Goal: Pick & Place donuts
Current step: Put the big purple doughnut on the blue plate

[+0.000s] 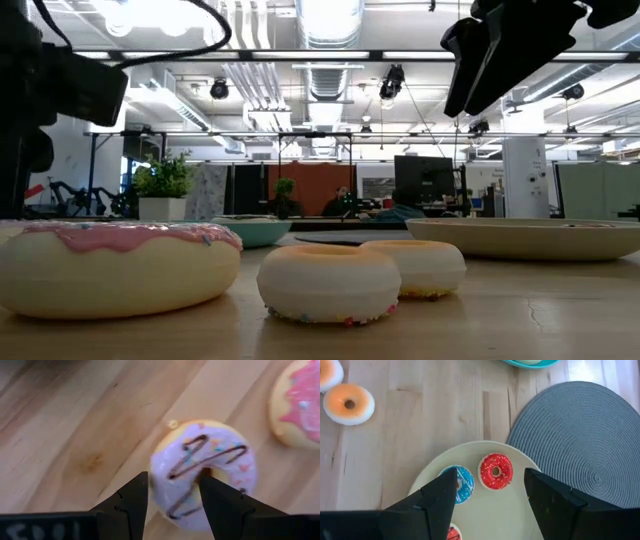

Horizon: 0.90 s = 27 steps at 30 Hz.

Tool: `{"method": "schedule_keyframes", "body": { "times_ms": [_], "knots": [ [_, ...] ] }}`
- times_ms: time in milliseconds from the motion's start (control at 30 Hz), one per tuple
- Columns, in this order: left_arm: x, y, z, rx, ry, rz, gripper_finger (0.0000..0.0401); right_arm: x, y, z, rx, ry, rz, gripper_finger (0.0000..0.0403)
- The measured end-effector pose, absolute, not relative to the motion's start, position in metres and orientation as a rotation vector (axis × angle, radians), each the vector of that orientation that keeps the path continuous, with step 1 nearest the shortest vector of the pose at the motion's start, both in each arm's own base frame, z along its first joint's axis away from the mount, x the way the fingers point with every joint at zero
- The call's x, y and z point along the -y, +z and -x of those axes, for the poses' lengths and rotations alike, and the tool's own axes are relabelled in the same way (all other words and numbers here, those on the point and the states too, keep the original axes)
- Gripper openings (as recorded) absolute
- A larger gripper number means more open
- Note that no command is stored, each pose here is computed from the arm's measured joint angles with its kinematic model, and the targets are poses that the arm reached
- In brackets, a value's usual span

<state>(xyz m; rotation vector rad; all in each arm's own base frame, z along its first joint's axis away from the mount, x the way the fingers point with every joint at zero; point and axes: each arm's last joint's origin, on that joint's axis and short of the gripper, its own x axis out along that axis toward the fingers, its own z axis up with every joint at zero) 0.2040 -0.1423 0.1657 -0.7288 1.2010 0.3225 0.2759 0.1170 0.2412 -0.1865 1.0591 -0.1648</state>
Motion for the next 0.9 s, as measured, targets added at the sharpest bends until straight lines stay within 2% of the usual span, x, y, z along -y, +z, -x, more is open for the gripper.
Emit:
{"method": "schedule_keyframes", "body": {
  "times_ms": [333,433,600,633,800,900],
  "knots": [
    [0.146,0.152,-0.207,-1.264,0.335,0.718,0.0147,-0.117,0.241,-0.276,-1.061,-0.165,0.191,0.0224],
    [0.146,0.151,-0.207,-1.259,0.340,0.708,0.0118,-0.117,0.241,-0.275,-1.067,-0.166,0.194,0.0224],
    [0.144,0.156,-0.206,-1.240,0.341,0.714,0.0023,-0.117,0.241,-0.275,-1.068,-0.167,0.195,0.0224],
    [0.142,0.158,-0.206,-1.234,0.343,0.716,0.0014,-0.116,0.241,-0.275,-1.068,-0.168,0.196,0.0224],
    [0.129,0.195,-0.206,-1.176,0.338,0.700,0.0004,-0.116,0.241,-0.275,-1.063,-0.188,0.210,0.0224],
    [0.107,0.220,-0.202,-1.151,0.424,0.595,0.0002,-0.115,0.241,-0.275,-1.061,-0.189,0.211,0.0224]
  ]
}}
